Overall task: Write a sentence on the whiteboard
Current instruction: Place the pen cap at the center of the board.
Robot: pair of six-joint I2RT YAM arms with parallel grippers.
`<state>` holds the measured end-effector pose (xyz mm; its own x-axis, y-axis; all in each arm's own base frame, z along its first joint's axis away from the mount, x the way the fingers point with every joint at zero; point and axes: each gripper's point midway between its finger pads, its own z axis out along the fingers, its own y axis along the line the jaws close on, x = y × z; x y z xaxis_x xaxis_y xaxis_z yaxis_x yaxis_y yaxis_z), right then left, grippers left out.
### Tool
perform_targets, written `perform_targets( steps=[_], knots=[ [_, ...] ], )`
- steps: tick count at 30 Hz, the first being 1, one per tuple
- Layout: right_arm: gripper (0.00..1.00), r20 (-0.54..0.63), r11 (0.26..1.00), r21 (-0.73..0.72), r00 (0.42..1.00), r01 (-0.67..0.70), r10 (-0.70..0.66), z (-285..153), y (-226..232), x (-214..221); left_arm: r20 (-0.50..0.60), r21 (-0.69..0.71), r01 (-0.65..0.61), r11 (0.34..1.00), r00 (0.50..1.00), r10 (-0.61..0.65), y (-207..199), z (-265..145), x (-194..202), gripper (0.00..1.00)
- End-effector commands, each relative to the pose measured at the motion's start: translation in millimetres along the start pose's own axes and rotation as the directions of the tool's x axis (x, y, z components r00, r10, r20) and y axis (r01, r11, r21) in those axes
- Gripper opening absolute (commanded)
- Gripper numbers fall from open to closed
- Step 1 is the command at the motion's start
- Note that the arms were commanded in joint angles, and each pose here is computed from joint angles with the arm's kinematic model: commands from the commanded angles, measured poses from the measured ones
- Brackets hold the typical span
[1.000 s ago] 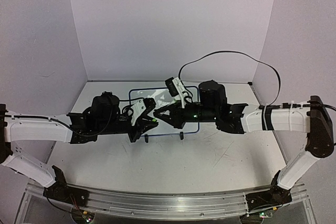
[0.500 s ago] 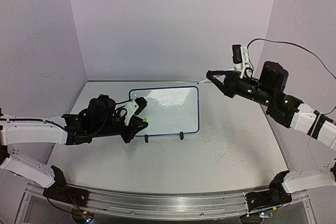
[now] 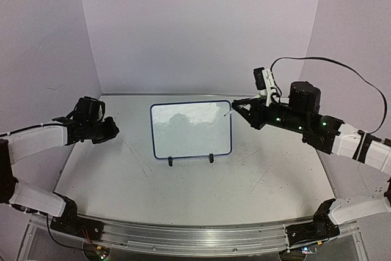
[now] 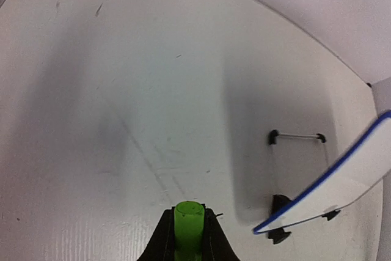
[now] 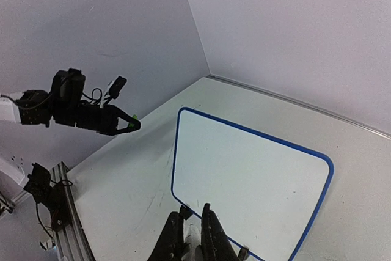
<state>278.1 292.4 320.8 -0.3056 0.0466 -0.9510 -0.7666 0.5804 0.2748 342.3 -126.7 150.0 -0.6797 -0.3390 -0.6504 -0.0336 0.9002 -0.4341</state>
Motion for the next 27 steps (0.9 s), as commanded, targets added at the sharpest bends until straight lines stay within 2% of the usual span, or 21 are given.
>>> perform_targets(
  steps=[1,6,13,18,23,27],
  knots=[
    [0.00,-0.014,0.993,0.004,0.993,0.117,-0.117,16.6,16.2,5.1,-0.219,-0.163,0.088,0.983,0.968,-0.123,48.3,25.2,49.8,0.00],
    [0.00,-0.032,0.991,-0.011,0.991,0.130,-0.131,24.0,18.7,14.0,-0.257,-0.267,0.006,0.964,0.963,-0.078,70.4,38.9,55.9,0.00],
    [0.00,-0.026,0.994,-0.034,0.994,0.107,-0.108,28.3,20.0,21.5,-0.384,-0.351,-0.088,0.932,0.921,-0.058,94.0,56.7,91.9,0.00],
    [0.00,-0.019,0.994,-0.037,0.995,0.099,-0.100,29.2,20.2,22.5,-0.403,-0.381,-0.145,0.913,0.915,-0.023,95.7,60.0,99.4,0.02],
    [0.00,-0.023,0.995,-0.042,0.995,0.095,-0.096,30.3,20.2,24.2,-0.420,-0.403,-0.170,0.899,0.907,-0.016,102.8,61.1,105.6,0.08],
    [0.00,-0.024,0.995,-0.046,0.995,0.091,-0.092,29.9,21.0,25.2,-0.421,-0.415,-0.175,0.893,0.907,-0.018,105.0,60.6,106.2,0.08]
  ],
)
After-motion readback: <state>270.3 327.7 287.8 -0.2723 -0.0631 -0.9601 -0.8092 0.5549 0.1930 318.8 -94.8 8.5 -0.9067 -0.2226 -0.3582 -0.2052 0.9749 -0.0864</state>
